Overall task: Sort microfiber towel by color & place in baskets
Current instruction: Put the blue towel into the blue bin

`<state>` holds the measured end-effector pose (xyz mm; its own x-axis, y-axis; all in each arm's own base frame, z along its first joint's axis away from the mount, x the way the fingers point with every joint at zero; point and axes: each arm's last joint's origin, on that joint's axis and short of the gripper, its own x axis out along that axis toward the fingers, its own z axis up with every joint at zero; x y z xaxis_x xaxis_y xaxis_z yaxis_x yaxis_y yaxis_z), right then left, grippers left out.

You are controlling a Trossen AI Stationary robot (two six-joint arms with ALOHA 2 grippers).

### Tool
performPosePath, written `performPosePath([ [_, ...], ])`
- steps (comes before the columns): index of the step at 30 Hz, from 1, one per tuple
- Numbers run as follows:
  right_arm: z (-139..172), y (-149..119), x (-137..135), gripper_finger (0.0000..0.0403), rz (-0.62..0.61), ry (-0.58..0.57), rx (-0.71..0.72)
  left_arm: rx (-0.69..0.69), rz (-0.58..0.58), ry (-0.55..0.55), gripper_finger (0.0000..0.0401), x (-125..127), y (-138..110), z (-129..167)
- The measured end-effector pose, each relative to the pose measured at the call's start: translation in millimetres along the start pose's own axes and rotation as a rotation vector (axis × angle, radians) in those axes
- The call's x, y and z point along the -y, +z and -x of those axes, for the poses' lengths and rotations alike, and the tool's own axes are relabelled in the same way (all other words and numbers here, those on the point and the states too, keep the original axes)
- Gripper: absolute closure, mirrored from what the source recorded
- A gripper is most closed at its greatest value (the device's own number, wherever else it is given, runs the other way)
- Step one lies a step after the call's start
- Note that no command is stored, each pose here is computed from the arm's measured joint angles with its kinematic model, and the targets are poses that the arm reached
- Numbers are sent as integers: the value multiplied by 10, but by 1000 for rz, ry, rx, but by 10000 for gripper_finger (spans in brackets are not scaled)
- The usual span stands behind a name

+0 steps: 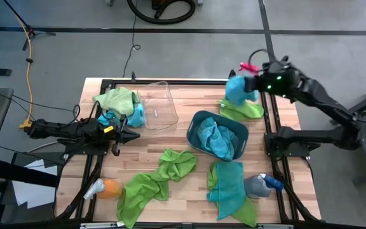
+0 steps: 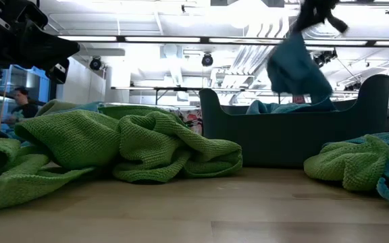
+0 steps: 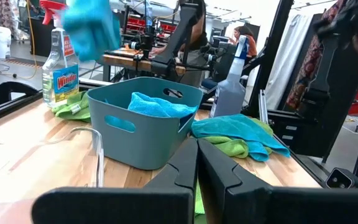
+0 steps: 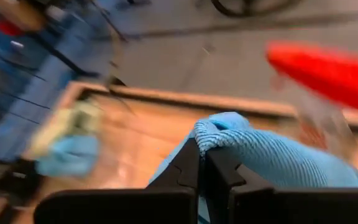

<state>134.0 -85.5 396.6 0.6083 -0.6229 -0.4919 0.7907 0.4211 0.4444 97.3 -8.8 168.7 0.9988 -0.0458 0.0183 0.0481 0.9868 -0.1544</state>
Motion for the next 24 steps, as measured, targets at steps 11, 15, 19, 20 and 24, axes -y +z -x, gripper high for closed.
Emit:
performPosePath([
  [11, 276, 370, -454, 403, 124, 88, 95, 0, 0, -1, 401, 0, 0, 0],
  [15, 152, 282, -591, 403, 159, 121, 21, 0, 0, -1, 401, 0, 0, 0],
  [19, 49, 79, -788, 403, 188, 187, -112, 0, 0, -1, 401, 0, 0, 0],
  [20, 45, 24, -841, 403, 194, 217, -148, 0, 0, -1, 401, 0, 0, 0],
  [24, 114, -244, -1063, 403, 223, 343, -297, 0, 0, -1, 401, 0, 0, 0],
])
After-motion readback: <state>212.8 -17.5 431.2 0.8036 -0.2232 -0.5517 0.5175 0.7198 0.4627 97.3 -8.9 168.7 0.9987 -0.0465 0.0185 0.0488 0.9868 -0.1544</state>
